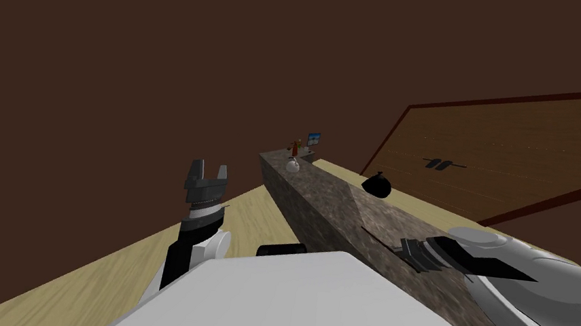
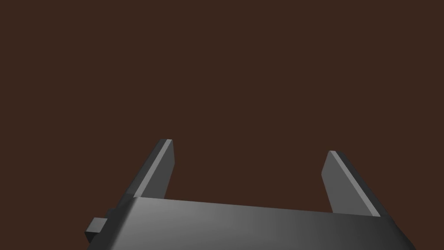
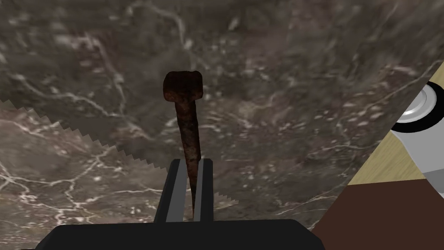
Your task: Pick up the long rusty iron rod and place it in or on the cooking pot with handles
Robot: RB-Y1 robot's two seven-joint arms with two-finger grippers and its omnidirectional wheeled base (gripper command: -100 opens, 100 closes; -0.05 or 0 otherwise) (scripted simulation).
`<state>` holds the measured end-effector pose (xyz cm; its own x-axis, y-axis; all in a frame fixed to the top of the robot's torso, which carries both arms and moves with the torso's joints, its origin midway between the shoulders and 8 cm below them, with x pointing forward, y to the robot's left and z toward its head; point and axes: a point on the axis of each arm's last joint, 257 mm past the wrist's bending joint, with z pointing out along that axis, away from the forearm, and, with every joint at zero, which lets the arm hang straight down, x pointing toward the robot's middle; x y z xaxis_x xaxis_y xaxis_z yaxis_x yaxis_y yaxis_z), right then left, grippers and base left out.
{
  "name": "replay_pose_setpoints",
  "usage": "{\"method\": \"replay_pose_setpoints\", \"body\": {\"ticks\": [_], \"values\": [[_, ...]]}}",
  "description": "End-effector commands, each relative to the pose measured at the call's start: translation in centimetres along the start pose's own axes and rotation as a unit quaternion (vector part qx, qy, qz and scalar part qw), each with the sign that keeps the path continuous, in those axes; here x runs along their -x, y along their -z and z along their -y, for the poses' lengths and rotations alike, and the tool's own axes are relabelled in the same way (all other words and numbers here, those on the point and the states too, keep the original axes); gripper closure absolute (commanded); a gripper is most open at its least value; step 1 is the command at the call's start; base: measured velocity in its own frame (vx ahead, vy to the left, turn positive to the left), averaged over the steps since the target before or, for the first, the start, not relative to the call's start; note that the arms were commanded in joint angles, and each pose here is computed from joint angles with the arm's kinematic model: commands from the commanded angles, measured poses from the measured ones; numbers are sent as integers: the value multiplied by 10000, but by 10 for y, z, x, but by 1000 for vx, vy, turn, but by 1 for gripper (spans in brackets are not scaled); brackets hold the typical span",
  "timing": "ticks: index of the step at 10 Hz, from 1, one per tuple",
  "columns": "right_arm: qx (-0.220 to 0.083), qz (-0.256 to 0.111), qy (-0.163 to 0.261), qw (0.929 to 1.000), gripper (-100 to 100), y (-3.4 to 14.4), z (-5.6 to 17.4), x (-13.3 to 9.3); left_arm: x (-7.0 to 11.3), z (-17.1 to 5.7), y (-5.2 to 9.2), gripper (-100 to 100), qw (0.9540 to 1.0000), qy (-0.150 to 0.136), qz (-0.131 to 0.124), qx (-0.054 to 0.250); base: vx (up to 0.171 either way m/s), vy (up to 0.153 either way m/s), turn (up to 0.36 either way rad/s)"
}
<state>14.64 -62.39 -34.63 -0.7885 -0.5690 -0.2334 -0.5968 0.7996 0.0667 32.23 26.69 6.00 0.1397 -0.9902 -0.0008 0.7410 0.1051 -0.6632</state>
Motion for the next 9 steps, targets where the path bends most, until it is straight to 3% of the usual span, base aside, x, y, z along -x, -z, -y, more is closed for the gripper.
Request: {"method": "replay_pose_setpoints", "body": {"ticks": [1, 3, 4, 5, 6, 7, 8, 9], "values": [[0, 0, 0, 10000, 100, 0, 0, 0, 0, 0, 0, 0, 10000, 0, 0, 0, 0, 0, 0], [4, 0, 1, 10000, 100, 0, 0, 0, 0, 0, 0, 0, 10000, 0, 0, 0, 0, 0, 0], [4, 0, 1, 10000, 0, 0, 0, 0, 0, 0, 0, 0, 10000, 0, 0, 0, 0, 0, 0], [28, -13, 89, 10000, 100, 11, 1, 4, 0, 0, 0, 0, 10000, 0, 0, 0, 40, 4, -180], [9, 1, 43, 10000, 100, 6, 1, 1, 0, 0, 0, 0, 10000, -1, 0, 1, 24, 4, -62], [15, -9, 55, 10000, 0, 8, 0, 0, 0, 0, 0, 0, 10000, 0, 0, 0, 0, 0, 0], [-80, -28, 96, 9999, 100, 17, 10, 5, 0, 0, 0, 0, 10000, 0, 0, 0, -10, 25, 188], [-122, -43, 119, 9998, 100, 24, 16, 8, 0, 0, 0, 0, 10000, 1, 0, 0, -13, 43, 291]]}}
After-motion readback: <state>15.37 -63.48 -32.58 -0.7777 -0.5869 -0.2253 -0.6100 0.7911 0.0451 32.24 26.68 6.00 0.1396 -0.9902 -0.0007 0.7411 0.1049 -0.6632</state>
